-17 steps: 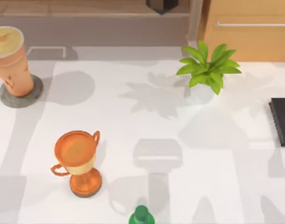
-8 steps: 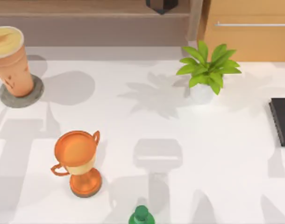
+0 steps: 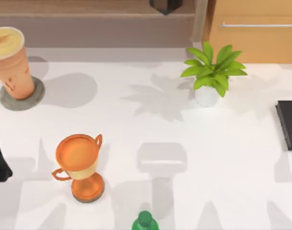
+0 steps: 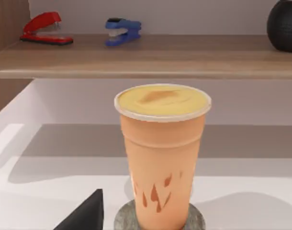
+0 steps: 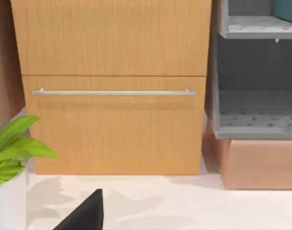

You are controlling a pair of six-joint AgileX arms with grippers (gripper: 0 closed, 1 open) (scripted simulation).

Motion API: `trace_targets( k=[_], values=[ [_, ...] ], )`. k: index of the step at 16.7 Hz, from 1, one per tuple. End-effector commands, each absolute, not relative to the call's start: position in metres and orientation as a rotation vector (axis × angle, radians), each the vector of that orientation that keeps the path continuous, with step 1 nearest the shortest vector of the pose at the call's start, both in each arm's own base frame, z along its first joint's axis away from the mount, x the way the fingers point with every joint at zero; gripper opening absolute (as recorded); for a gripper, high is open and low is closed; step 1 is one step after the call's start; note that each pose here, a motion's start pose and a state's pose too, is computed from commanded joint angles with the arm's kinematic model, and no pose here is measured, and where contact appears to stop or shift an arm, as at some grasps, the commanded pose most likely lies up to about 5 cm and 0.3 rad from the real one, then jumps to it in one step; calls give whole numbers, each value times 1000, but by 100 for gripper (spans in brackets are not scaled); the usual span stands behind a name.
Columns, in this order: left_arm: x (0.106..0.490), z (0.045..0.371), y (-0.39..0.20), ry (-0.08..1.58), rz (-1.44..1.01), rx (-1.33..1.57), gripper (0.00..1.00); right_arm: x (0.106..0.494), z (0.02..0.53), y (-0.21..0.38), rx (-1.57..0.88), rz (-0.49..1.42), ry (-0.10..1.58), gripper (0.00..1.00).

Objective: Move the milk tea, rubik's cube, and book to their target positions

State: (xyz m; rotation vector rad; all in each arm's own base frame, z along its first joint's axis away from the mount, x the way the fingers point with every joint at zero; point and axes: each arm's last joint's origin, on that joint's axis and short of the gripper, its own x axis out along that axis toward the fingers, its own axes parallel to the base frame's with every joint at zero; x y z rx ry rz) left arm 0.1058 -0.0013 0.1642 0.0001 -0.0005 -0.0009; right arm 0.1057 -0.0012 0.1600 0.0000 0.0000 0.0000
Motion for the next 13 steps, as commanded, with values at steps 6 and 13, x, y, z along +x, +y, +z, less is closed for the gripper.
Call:
trace_targets(
  k=[6, 13],
  values=[
    [106, 160, -1, 0, 0, 0, 100, 106, 160, -1, 0, 0, 0, 100],
    [106, 160, -1, 0, 0, 0, 100, 114, 199, -5, -7, 0, 0, 100]
  ],
)
